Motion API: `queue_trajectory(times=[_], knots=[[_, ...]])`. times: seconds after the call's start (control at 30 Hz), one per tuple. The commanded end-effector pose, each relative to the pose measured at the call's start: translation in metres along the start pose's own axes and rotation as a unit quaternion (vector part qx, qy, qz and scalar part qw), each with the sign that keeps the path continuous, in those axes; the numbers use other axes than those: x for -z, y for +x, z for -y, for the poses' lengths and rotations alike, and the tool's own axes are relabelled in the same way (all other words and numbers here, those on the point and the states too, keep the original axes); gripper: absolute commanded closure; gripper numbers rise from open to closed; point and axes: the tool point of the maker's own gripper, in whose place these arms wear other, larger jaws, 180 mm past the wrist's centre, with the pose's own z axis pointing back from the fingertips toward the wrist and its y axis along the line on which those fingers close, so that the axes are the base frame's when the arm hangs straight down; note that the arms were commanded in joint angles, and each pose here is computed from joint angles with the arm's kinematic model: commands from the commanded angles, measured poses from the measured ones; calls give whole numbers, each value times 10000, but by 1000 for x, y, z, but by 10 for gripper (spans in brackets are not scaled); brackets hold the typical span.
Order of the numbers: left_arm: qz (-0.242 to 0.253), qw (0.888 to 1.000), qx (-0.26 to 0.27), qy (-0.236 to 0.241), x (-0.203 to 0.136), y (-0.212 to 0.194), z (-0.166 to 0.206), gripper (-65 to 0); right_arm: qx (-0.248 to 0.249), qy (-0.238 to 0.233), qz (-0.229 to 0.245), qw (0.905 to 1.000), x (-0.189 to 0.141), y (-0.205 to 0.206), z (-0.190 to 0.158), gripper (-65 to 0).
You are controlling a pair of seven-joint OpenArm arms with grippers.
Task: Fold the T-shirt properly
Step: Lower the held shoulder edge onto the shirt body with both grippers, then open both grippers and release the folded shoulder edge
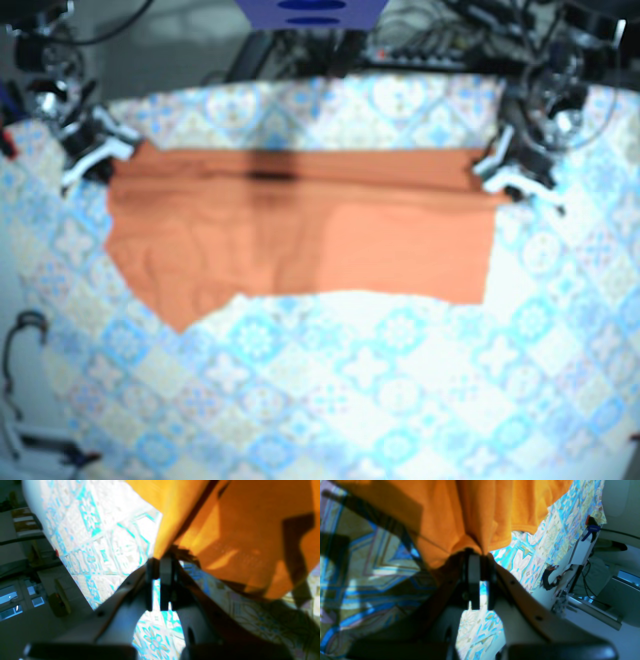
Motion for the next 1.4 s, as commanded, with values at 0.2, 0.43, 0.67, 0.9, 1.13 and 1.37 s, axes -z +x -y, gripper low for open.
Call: queue_trajectory(times=[0.2,0.43,0.67,0.9,1.13,1.37], knots=[[-93,9998,-62,172,3,-7,-16,0,-142,-170,-139,9997,-3,-15,17,0],[-163,9998,-90,119,5,-13,-13,0,-154,-163,-148,9996,-3,-16,17,0],[-88,10000,-18,6,6,-6,-4,0,-157,-158,-143,9997,-3,-16,17,0],[-109,9999,-20,3,7,-8,-4,-80,-157,-143,-145,9997,-4,-16,15,-56],[-109,9999,-20,3,7,-8,-4,-195,-164,-158,-127,9997,-4,-14,16,-73],[-116,9999,-18,-19,7,-8,-2,-233,-166,-159,-104,9997,-3,-12,16,-73]])
